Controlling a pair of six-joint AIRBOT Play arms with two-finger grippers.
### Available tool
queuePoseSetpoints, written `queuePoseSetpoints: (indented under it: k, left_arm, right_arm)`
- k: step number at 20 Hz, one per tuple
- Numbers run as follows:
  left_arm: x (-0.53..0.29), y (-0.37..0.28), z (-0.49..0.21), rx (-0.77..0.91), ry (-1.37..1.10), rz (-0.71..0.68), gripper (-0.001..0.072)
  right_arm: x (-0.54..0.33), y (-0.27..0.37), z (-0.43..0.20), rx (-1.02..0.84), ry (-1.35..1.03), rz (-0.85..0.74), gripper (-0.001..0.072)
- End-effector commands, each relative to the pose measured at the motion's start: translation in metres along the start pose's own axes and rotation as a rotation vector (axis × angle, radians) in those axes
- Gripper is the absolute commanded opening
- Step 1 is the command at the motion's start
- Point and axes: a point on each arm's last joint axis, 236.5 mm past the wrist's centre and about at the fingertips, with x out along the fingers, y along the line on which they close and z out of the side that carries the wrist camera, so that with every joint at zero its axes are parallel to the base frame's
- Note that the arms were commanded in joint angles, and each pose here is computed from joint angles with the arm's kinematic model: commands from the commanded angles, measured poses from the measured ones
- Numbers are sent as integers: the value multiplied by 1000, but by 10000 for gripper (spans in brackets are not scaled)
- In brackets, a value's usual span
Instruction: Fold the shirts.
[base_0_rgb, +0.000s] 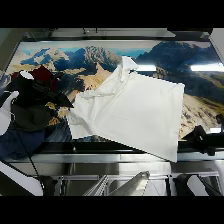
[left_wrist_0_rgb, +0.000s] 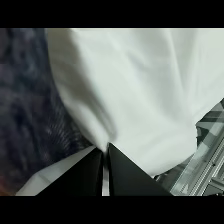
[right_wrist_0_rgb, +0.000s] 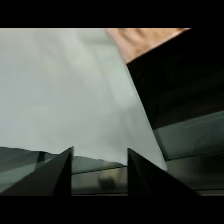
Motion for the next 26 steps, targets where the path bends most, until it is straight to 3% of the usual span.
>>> queuePoseSetpoints:
  k: [1,3,5,13,22,23,24,26]
  left_arm:
    - [-3,0,-1,-6,-1,-4,28]
    - [-3,0,-1,-6,-1,-4,28]
    - [-3,-1,-1,-5,0,-4,28]
    - [-8,4,-3,-17,-9,-5,28]
    - [-13,8,-5,-29,-21,-5,28]
    - [-13,8,-5,-29,-21,-5,28]
    - [-13,8,-5,-29,-21,-5,28]
    - [-13,7,-5,-31,-19,-7,28]
  right_arm:
    - [29,-27,-19,64,37,-48,250]
    - [41,-29,-25,63,42,-28,284]
    - [42,-28,-25,63,38,-23,384]
    - [60,-40,-33,122,151,-28,384]
    - [65,-6,-22,32,133,140,359]
    - [66,-5,-23,34,141,145,268]
    - [68,-3,-25,34,151,149,119]
    - [71,2,-32,12,182,150,15]
